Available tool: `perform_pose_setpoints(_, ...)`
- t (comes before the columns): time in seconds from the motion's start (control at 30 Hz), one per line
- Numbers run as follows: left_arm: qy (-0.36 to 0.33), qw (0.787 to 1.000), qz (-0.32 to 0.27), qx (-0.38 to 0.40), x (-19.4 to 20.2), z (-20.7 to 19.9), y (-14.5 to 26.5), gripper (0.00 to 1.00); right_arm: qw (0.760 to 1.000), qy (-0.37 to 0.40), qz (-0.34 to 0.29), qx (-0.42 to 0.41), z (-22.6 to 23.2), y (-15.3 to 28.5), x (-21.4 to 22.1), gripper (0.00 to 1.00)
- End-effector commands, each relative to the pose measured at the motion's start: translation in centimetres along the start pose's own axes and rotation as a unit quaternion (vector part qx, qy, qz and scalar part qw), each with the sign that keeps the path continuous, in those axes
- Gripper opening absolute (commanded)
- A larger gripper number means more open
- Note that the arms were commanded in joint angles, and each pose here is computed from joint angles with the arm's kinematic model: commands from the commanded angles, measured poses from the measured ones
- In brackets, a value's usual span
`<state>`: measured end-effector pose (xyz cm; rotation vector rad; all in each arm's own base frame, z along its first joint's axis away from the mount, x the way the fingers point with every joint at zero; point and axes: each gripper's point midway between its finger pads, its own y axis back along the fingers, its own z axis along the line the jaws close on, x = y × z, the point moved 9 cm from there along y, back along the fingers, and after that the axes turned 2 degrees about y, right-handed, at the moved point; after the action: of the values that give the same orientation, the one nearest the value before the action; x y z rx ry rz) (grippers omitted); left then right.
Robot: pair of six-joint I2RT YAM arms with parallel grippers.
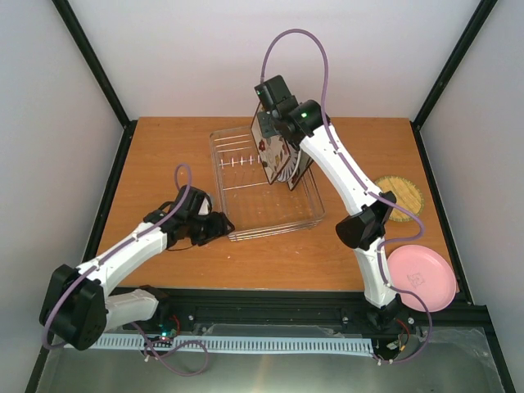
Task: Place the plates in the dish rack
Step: Move the dish rack to the center of the board, then insert the plate into the dish rack.
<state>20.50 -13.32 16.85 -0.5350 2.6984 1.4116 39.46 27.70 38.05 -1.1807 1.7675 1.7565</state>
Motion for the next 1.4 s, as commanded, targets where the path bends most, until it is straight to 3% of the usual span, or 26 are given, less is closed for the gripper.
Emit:
perform_pose_setpoints(0.0,-0.005,1.0,0.025,-0.01,0.3,-1.0,1.5,0.65,0.996,-0.041,-0.08,-0.004,-0.8,2.3,-3.0,0.03)
perform_pose_setpoints(0.47,-0.008,0.996,-0.087,-0.035,-4.6,-0.9,8.2,0.76,0.997,-0.036,-0.062,0.02,-1.1,0.3,-2.3,0.03)
perform_pose_setpoints(0.97,-0.017,0.993,-0.111,-0.019,-6.0,-2.3,9.8,0.83,0.997,-0.043,-0.051,0.044,-1.3,-2.2,-1.8,0.03)
perform_pose_setpoints(1.37,-0.032,0.991,-0.126,-0.033,-7.3,-2.9,10.8,0.99,0.998,-0.04,-0.036,0.036,-0.3,-4.6,-1.0,0.03)
